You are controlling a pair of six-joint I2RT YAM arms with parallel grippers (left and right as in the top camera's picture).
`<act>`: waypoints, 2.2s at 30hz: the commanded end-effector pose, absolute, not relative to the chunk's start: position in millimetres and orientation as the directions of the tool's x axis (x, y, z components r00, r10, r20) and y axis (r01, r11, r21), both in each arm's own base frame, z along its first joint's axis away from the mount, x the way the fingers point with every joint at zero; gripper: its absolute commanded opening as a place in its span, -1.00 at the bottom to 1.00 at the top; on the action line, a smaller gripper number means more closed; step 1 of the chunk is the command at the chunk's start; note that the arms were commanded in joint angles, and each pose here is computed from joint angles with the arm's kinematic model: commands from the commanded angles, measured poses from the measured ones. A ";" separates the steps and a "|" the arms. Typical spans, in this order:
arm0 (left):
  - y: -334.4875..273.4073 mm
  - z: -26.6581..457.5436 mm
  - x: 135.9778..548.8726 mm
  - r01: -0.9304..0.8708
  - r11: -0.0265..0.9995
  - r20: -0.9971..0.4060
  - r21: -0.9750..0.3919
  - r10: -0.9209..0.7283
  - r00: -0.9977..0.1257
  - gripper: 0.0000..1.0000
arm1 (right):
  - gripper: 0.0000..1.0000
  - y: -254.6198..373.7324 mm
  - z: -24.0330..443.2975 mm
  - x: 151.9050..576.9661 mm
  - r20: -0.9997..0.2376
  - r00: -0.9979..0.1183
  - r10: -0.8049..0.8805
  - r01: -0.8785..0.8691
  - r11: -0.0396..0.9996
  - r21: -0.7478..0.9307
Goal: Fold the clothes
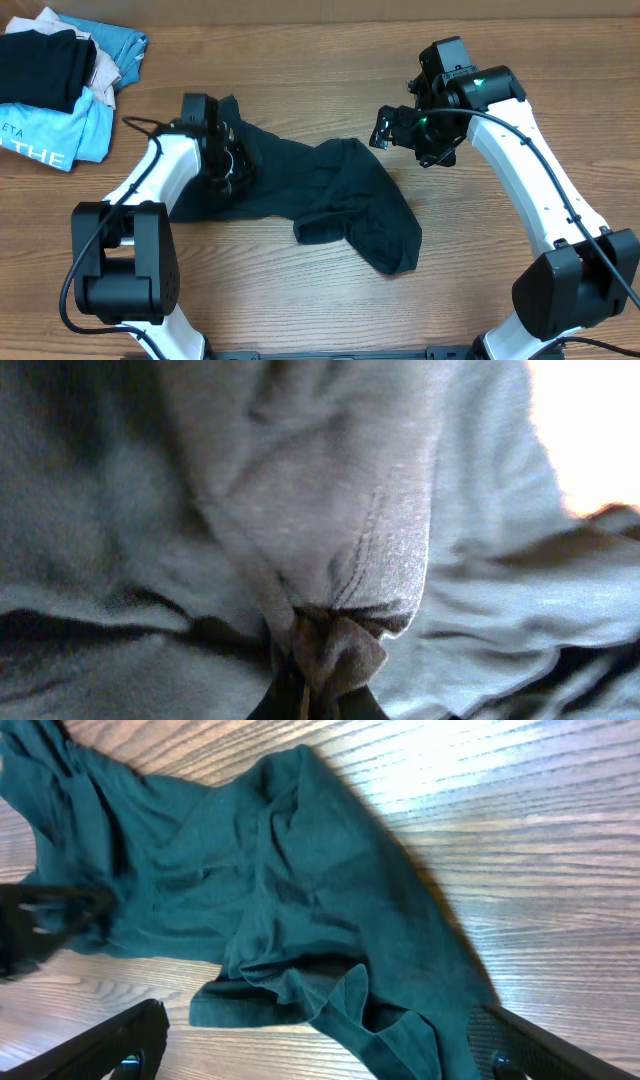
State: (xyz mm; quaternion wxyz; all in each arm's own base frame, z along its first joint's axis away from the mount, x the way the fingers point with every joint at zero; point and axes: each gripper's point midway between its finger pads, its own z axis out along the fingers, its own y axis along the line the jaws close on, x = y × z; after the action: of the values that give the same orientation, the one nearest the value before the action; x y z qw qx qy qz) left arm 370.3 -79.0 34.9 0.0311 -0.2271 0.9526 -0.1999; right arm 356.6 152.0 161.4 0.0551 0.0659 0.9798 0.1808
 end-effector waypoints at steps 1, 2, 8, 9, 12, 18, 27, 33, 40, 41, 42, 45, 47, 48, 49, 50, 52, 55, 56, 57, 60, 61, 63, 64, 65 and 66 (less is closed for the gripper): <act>-85.3 87.6 394.0 -0.342 0.829 -0.035 -0.442 -0.397 -0.917 -0.92 | 1.00 152.8 160.3 353.6 -0.076 -0.987 0.144 0.108 0.928 0.357; -84.6 112.4 397.4 -0.326 0.833 -0.062 -0.447 -0.393 -0.917 -0.92 | 1.00 152.5 160.0 352.4 -0.071 -0.987 0.144 0.110 0.929 0.355; -71.0 244.3 386.4 -0.198 0.873 -0.326 -0.446 -0.364 -0.872 -0.92 | 1.00 152.3 159.9 351.5 -0.067 -0.987 0.145 0.112 0.929 0.354; -67.7 263.2 379.8 -0.187 0.877 -0.367 -0.442 -0.367 -0.855 -0.92 | 1.00 153.2 160.2 351.3 -0.065 -0.987 0.144 0.112 0.927 0.359; -62.3 316.3 355.8 -0.135 0.881 -0.492 -0.453 -0.374 -0.786 -0.92 | 1.00 159.0 162.2 349.6 -0.051 -0.989 0.141 0.110 0.914 0.390; -38.1 363.1 319.2 -0.153 0.905 -0.636 -0.396 -0.391 -0.665 -0.89 | 1.00 180.9 172.5 340.2 0.003 -0.995 0.102 0.089 0.855 0.511; 20.1 326.4 341.3 -0.432 0.887 -0.646 -0.164 -0.428 -0.632 -0.77 | 1.00 236.8 186.6 280.4 0.093 -0.983 -0.160 -0.067 0.774 0.630; 19.9 286.5 359.6 -0.421 0.904 -0.565 -0.074 -0.386 -0.729 1.00 | 1.00 260.4 167.3 268.8 0.085 -0.993 -0.080 -0.032 0.889 0.456; 16.5 280.9 311.5 -0.425 0.903 -0.451 -0.059 -0.404 -0.796 1.00 | 1.00 260.2 152.2 243.4 0.064 -0.998 -0.022 -0.006 0.972 0.233; 19.2 279.7 310.0 -0.433 0.900 -0.444 -0.056 -0.411 -0.796 1.00 | 1.00 259.6 150.6 239.7 0.054 -0.999 -0.008 0.003 0.980 0.197; 22.3 277.8 308.0 -0.443 0.895 -0.434 -0.051 -0.420 -0.797 1.00 | 1.00 263.5 149.7 232.8 0.047 -0.999 -0.007 0.001 0.985 0.173; 34.4 270.2 294.3 -0.485 0.874 -0.376 -0.037 -0.462 -0.803 1.00 | 1.00 288.2 142.0 206.7 0.042 -0.998 -0.039 -0.031 0.985 0.168; 35.6 263.2 288.9 -0.497 0.866 -0.336 -0.053 -0.485 -0.808 1.00 | 1.00 301.4 127.4 190.3 0.048 -0.998 -0.043 -0.034 0.985 0.170; 36.0 259.7 287.9 -0.502 0.863 -0.324 -0.057 -0.491 -0.809 1.00 | 1.00 305.6 120.1 183.9 0.053 -0.998 -0.040 -0.031 0.985 0.171; 35.0 253.0 286.7 -0.503 0.862 -0.303 -0.062 -0.497 -0.813 1.00 | 1.00 310.7 112.4 176.2 0.063 -0.997 -0.050 -0.038 0.983 0.180; 34.9 245.4 285.1 -0.505 0.861 -0.286 -0.057 -0.499 -0.818 1.00 | 1.00 316.3 106.9 168.8 0.077 -0.995 -0.069 -0.052 0.979 0.198; 35.0 224.0 283.6 -0.508 0.861 -0.252 -0.040 -0.500 -0.828 1.00 | 1.00 324.7 97.3 156.4 0.104 -0.992 -0.077 -0.052 0.973 0.225; 31.5 184.0 283.3 -0.506 0.862 -0.204 -0.037 -0.502 -0.841 1.00 | 1.00 338.1 91.1 151.9 0.081 -0.991 -0.108 -0.083 0.960 0.267; 30.6 174.4 283.4 -0.505 0.862 -0.195 -0.039 -0.502 -0.842 1.00 | 1.00 344.3 89.8 152.6 0.065 -0.991 -0.115 -0.092 0.953 0.288; 30.5 167.0 282.9 -0.505 0.862 -0.190 -0.036 -0.502 -0.844 1.00 | 1.00 350.6 86.3 152.9 0.050 -0.992 -0.117 -0.095 0.946 0.310; 31.3 162.3 284.3 -0.503 0.864 -0.194 -0.033 -0.499 -0.845 1.00 | 0.98 358.4 67.1 149.4 0.043 -0.996 -0.079 -0.060 0.937 0.344; 31.4 162.5 285.3 -0.503 0.864 -0.198 -0.035 -0.499 -0.844 1.00 | 0.98 358.3 61.6 149.4 0.041 -0.996 -0.077 -0.057 0.935 0.350; 31.6 162.9 287.2 -0.502 0.864 -0.205 -0.038 -0.499 -0.842 1.00 | 0.98 356.7 52.6 149.2 0.036 -0.996 -0.076 -0.058 0.933 0.355; 31.7 163.1 288.2 -0.502 0.864 -0.208 -0.040 -0.499 -0.841 1.00 | 0.98 354.4 49.4 151.1 0.028 -0.997 -0.070 -0.056 0.935 0.349; 31.7 163.4 289.2 -0.502 0.864 -0.212 -0.042 -0.499 -0.841 1.00 | 0.98 351.1 46.5 154.2 0.014 -0.998 -0.062 -0.053 0.940 0.336; 31.8 163.6 290.3 -0.502 0.864 -0.216 -0.044 -0.498 -0.840 1.00 | 0.98 348.1 44.5 158.0 -0.007 -0.999 -0.053 -0.053 0.946 0.321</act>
State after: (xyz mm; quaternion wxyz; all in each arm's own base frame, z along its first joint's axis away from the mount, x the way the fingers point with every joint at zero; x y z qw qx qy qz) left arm 289.2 31.6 161.9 0.1043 -0.2647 0.9586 0.0113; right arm 149.8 354.9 49.9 -0.0233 -0.0399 0.9831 0.1769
